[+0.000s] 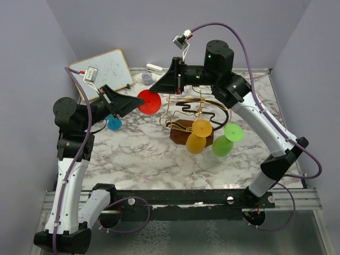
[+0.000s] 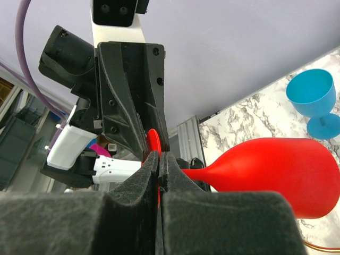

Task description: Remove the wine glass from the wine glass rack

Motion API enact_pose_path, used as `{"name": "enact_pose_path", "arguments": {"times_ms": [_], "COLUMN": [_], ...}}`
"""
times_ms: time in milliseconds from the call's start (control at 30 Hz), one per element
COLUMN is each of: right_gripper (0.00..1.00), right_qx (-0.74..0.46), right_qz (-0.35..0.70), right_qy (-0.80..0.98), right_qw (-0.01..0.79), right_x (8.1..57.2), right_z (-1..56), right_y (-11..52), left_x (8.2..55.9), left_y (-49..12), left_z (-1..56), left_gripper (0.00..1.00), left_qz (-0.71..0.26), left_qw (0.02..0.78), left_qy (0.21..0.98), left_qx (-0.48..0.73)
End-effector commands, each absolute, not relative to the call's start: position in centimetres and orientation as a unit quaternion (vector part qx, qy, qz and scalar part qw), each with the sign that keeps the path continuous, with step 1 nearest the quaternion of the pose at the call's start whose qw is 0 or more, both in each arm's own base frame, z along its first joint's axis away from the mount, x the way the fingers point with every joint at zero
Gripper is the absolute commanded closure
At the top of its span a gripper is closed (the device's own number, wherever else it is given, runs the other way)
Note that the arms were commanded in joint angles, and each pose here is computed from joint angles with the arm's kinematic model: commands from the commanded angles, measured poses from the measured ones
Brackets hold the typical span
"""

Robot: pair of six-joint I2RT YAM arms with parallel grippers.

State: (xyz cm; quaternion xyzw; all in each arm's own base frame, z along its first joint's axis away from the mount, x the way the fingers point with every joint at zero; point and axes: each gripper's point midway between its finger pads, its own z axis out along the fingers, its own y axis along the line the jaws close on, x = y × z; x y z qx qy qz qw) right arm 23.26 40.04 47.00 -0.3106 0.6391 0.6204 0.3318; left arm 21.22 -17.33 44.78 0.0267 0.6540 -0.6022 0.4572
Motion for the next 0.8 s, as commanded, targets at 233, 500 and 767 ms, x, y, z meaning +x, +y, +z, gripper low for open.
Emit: {"name": "enact_pose_path", "arguments": {"times_ms": [233,500,767], "right_gripper": [0.94,0.64,0.63], "right_qx": [-0.300,-0.318,-0.412], "right_qz": [0.618,0.584,0.592], "right_qy": [0.645,0.657,0.620], "right_qw": [0.336,0.355,0.309], "right_x": [23.5,21.5,17.0], "right_z": [46.2,44.7,43.7], "right_y": [39.9,37.1,35.3], "left_x": [20.6,19.6,17.8], "left_y": [-18.1,-18.2,-18.8], "left_z": [44.4,44.6,44.7], "left_gripper": [1.00,1.00,1.00], "left_qz": [-0.607,-0.591,-0.594], "left_qw": [0.450,0.481,0.464], "left_qy": [0.650,0.634,0.625], "left_qx": [0.074,0.128,0.205]}}
